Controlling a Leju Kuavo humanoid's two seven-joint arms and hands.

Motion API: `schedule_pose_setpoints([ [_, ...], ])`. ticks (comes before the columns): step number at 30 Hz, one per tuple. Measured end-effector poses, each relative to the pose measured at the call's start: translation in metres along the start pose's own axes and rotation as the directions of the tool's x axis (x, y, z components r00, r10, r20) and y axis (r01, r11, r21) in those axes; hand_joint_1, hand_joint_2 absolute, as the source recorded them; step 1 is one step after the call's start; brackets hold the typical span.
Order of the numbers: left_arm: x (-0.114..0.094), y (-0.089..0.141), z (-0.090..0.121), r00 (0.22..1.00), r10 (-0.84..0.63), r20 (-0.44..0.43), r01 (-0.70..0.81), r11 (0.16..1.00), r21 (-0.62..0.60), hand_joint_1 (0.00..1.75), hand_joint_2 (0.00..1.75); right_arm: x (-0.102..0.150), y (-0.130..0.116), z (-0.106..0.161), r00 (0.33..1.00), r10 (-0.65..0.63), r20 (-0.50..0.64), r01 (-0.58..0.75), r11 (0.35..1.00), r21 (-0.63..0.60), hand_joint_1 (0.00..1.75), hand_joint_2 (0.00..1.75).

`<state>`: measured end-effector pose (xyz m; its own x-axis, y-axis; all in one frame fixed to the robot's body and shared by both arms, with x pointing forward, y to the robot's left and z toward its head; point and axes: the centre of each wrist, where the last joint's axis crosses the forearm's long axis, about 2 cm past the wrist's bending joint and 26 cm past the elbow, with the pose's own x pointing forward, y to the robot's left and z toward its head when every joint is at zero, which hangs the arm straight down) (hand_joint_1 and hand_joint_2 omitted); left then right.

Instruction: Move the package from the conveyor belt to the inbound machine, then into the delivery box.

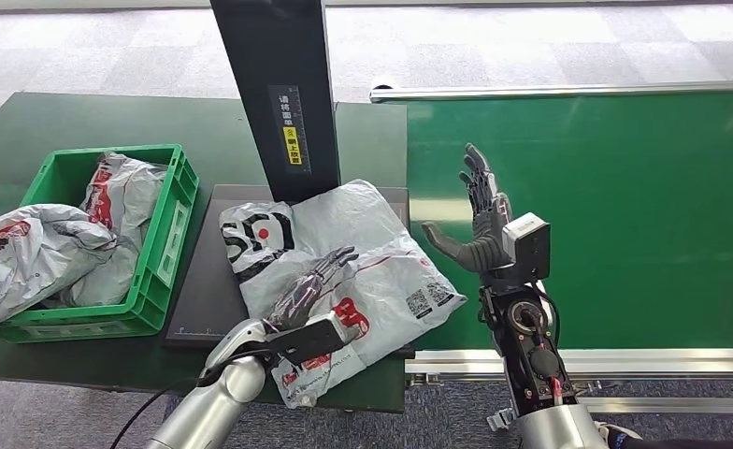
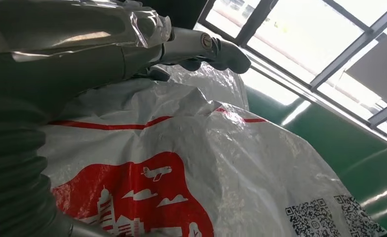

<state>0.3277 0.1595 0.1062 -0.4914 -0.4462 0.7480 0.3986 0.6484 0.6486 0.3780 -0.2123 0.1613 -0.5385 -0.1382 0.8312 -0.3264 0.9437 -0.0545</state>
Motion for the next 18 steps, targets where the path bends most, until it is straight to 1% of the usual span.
schedule_pose_setpoints([
  [2,-0.003,0.0,0.001,1.0,0.027,-0.013,-0.027,0.999,-0.019,1.12,1.75,0.0,0.0,0.0,1.0,-0.002,-0.004,0.002,1.0,0.003,0.0,1.75],
  [3,-0.004,0.0,0.002,0.999,0.036,-0.019,-0.036,0.999,-0.023,1.53,1.75,0.0,0.0,0.0,1.0,-0.002,-0.005,0.002,1.0,0.005,0.0,1.75],
  [5,-0.006,0.001,0.004,0.999,0.043,-0.021,-0.043,0.999,-0.015,1.66,1.75,0.0,0.001,-0.001,1.0,0.0,-0.006,0.0,1.0,0.007,0.0,1.75],
  [7,-0.008,0.002,0.005,0.999,0.042,-0.015,-0.042,0.999,0.011,1.72,1.75,0.0,0.001,-0.001,1.0,0.002,-0.007,-0.002,1.0,0.008,0.0,1.75],
  [13,-0.009,0.007,0.008,0.999,0.05,-0.006,-0.049,0.996,0.073,1.72,1.75,-0.001,-0.001,0.0,0.999,0.011,-0.046,-0.012,1.0,-0.01,0.0,1.75],
  [16,-0.009,0.007,0.009,0.998,0.059,-0.003,-0.058,0.995,0.086,1.74,1.75,-0.004,-0.006,0.0,0.994,-0.006,-0.113,0.0,0.998,-0.056,0.0,1.75],
  [18,-0.009,0.007,0.009,0.998,0.066,-0.002,-0.065,0.994,0.091,1.73,1.75,-0.008,-0.011,0.002,0.982,-0.063,-0.179,0.044,0.993,-0.109,0.0,1.75],
])
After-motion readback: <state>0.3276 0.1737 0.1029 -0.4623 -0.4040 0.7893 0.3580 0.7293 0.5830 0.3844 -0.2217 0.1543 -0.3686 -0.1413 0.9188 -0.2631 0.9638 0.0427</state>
